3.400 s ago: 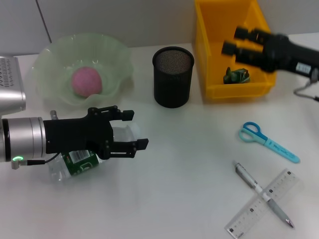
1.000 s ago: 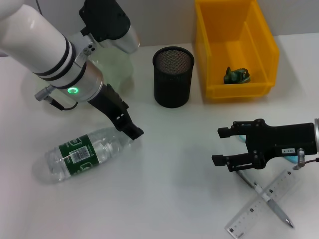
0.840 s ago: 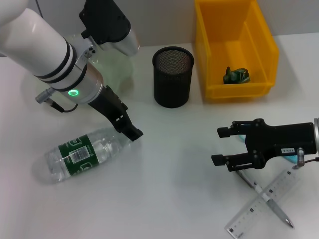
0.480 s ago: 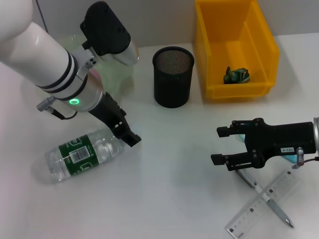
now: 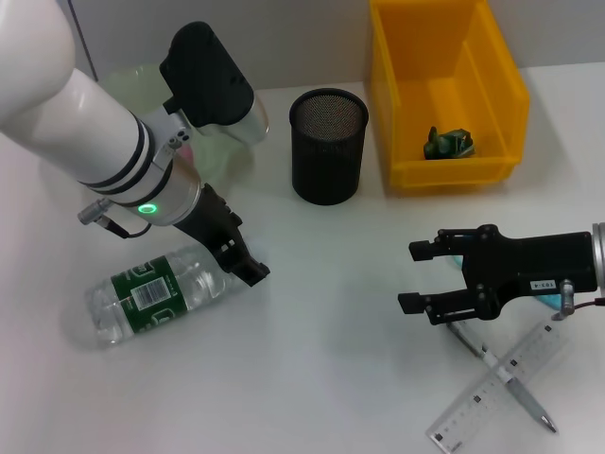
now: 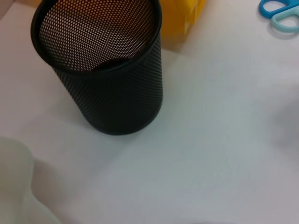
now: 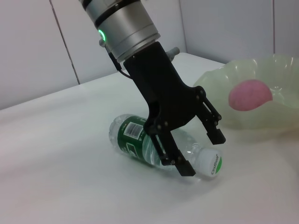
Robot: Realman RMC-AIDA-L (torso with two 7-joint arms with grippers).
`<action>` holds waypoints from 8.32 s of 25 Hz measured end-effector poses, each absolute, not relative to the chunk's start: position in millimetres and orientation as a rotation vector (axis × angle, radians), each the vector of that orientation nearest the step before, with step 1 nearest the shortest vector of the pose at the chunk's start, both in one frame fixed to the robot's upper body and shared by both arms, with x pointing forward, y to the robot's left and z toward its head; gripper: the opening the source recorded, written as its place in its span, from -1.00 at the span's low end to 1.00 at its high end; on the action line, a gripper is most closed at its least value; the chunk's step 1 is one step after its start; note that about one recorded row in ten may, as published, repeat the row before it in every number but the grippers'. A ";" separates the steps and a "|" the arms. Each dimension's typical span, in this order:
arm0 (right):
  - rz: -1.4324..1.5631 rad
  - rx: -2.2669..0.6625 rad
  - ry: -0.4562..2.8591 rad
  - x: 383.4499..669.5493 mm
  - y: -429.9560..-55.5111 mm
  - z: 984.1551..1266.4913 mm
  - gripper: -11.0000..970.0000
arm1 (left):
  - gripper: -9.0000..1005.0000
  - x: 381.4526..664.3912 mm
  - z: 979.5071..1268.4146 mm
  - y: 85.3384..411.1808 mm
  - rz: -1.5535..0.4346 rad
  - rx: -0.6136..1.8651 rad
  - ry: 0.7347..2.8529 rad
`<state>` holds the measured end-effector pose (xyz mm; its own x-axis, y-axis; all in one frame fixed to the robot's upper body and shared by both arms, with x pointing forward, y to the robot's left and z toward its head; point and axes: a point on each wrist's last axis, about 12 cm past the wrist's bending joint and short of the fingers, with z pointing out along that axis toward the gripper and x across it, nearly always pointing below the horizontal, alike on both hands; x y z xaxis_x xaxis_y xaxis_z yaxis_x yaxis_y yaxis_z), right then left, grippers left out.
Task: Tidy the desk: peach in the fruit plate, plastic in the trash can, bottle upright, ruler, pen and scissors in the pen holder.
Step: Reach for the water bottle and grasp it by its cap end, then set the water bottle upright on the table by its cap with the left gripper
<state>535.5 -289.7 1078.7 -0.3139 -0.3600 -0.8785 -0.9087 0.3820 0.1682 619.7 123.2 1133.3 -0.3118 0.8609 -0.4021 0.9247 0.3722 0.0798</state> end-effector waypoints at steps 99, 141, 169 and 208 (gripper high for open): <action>0.896 -1.088 1.848 538.7 -286.0 1081.2 0.66 | -0.10 617.7 1165.6 125.3 -0.437 1.566 2.133; 0.900 -1.070 1.813 541.5 -286.2 1086.6 0.66 | -0.12 623.5 1186.1 154.8 -0.677 1.380 2.052; 0.907 -1.071 1.816 540.3 -290.0 1088.0 0.66 | -0.08 622.3 1188.6 164.3 -0.739 1.327 2.019; 0.902 -1.063 1.822 540.7 -290.4 1087.3 0.66 | -0.02 613.7 1188.2 201.4 -0.847 1.180 1.863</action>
<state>540.7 -290.4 1087.3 -0.3053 -0.3171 -0.8979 -0.9063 0.3862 0.1718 613.7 201.4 1188.2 -0.2845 0.4223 -0.8607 0.9262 0.3529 -0.1330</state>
